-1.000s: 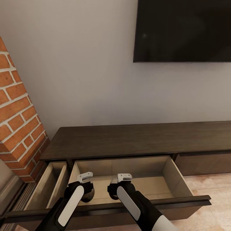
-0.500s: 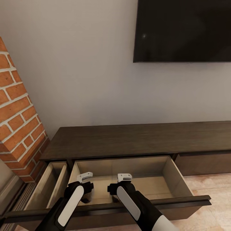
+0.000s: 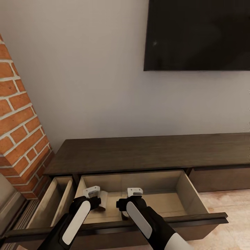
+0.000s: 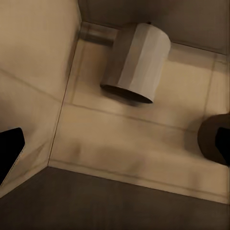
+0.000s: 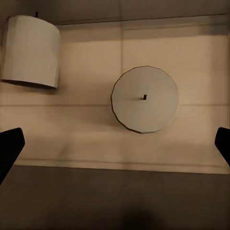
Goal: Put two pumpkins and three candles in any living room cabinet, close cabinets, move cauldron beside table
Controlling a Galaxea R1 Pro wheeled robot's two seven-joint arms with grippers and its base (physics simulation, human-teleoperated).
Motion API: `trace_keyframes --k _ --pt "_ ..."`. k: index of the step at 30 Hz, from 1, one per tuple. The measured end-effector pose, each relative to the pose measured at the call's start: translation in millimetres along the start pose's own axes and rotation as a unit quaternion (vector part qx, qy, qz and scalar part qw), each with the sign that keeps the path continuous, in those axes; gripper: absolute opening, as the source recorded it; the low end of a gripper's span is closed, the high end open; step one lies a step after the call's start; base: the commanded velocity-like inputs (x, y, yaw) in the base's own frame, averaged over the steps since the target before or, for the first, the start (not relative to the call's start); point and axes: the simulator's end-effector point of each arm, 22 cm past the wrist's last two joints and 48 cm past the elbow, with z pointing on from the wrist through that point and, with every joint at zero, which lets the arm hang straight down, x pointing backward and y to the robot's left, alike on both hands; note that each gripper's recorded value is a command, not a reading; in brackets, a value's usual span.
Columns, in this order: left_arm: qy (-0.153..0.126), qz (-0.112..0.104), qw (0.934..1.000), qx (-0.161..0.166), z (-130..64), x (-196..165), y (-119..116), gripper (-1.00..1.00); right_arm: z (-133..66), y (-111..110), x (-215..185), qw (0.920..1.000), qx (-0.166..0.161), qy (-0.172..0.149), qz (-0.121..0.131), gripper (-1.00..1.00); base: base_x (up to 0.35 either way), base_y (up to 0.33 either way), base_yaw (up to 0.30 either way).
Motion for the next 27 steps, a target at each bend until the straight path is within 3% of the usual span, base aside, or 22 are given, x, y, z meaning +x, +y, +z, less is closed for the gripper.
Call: trace_keyframes --k 19,23,27 --pt "-0.042 -0.004 0.9989 0.022 -40.3 -35.0 -7.6 1.00 -30.7 3.9 -25.3 0.9993 -0.001 -0.036 -0.005 1.00 0.000 0.000 0.000" --pt "-0.036 0.014 0.9988 0.030 -53.4 -38.9 -9.5 1.00 -37.8 5.5 -30.9 0.9990 -0.003 -0.043 -0.006 1.00 0.000 0.000 0.000" --pt "-0.024 0.005 0.9993 0.029 -61.2 -44.7 4.6 1.00 -45.9 8.3 -36.6 0.9987 -0.006 -0.050 -0.006 1.00 0.000 0.000 0.000"
